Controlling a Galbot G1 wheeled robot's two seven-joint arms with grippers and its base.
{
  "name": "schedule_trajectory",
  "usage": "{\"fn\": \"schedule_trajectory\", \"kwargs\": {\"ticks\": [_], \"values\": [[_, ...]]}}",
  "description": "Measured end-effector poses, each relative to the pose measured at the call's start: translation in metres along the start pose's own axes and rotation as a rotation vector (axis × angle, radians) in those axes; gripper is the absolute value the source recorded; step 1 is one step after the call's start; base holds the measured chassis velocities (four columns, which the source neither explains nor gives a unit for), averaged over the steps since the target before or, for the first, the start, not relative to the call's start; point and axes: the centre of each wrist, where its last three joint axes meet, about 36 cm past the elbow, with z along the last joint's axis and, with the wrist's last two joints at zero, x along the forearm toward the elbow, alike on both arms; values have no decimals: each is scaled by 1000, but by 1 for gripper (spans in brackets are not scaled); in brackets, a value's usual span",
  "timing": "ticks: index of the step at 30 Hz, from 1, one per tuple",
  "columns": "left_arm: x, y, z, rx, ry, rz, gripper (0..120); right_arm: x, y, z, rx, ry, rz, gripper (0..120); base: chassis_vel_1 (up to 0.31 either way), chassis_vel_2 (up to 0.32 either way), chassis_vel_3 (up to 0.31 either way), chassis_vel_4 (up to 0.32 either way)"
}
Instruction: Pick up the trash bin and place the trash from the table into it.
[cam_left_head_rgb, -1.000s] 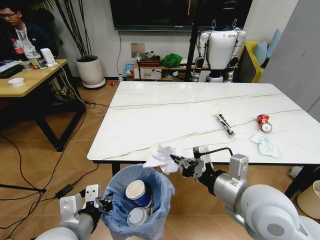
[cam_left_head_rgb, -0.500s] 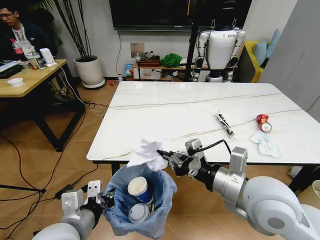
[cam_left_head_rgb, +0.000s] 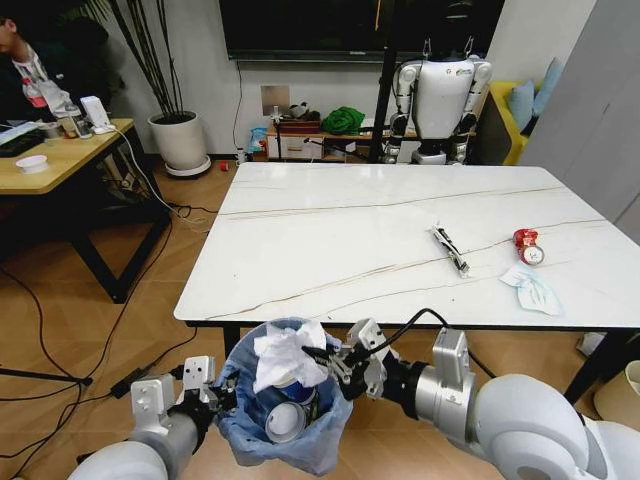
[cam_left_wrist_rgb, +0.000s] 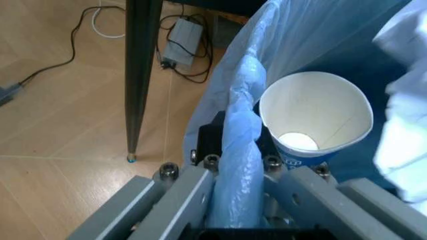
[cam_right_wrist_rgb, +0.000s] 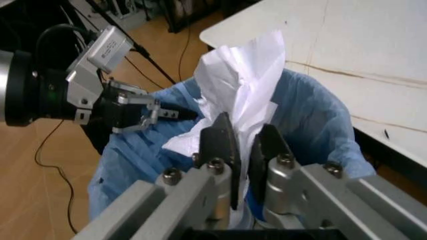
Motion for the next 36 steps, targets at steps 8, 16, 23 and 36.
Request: {"fn": "schedule_trajectory", "kwargs": {"ticks": [8,16,23,36], "values": [[-1,-4,3,5,-3,4,0,0,0,0,-6,11,30,30,0,0,0,0],[-1,-7,7,4,-3,6,0,6,-10,-19,9,-85,210,62,0,0,0,0],[0,-10,15,2,-11,8,0,19,-23,-36,46,-263,431,91,0,0,0,0],[1,-9,20,-11,4,4,0,46,-39,-17,27,-362,739,100,0,0,0,0]]}}
